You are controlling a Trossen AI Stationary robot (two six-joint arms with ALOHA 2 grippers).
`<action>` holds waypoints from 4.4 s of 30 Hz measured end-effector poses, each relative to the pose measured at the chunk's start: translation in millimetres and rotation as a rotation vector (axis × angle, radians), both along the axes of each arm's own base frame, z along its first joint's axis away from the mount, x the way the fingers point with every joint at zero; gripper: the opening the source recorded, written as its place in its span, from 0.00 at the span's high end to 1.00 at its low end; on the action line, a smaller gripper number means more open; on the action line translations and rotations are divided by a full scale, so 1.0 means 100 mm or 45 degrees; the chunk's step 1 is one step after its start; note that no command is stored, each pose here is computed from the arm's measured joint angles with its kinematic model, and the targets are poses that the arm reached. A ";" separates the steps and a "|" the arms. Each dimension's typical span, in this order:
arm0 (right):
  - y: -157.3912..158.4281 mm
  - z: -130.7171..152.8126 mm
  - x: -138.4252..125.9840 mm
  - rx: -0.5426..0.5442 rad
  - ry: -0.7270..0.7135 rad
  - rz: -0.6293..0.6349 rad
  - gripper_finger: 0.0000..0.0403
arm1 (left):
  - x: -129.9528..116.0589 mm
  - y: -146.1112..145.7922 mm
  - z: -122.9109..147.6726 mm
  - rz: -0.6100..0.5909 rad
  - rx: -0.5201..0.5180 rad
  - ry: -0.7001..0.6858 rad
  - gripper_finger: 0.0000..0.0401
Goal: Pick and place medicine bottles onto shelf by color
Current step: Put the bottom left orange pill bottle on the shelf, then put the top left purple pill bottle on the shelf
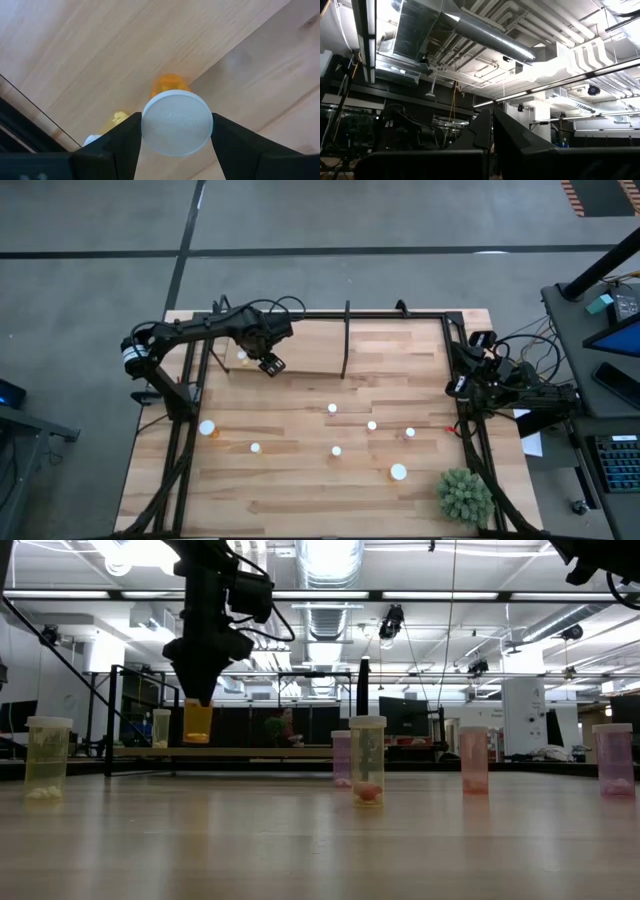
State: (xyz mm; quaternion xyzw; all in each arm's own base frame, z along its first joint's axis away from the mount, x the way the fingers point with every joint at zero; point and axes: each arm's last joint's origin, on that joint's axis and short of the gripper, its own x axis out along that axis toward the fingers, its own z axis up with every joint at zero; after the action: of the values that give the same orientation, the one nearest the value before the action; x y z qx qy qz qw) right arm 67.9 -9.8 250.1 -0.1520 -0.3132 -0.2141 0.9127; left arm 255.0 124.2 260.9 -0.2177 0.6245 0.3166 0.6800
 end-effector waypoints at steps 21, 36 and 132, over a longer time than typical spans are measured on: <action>0.00 0.01 0.00 0.007 -0.011 0.006 0.98 | -0.04 0.13 0.00 0.030 0.040 -0.007 0.50; 0.00 0.01 0.00 0.006 -0.011 0.006 0.98 | -0.03 0.14 -0.02 0.030 0.048 -0.023 0.50; 0.64 0.51 2.70 0.413 1.924 0.331 0.98 | -1.05 -1.65 0.40 -0.833 1.244 -1.935 0.33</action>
State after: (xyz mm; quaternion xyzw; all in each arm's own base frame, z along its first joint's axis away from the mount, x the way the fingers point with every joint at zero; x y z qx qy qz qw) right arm 337.9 54.1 300.9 -0.0835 0.4127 0.0129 0.9069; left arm 149.7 -40.5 300.9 0.1276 -0.1542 0.1108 0.9735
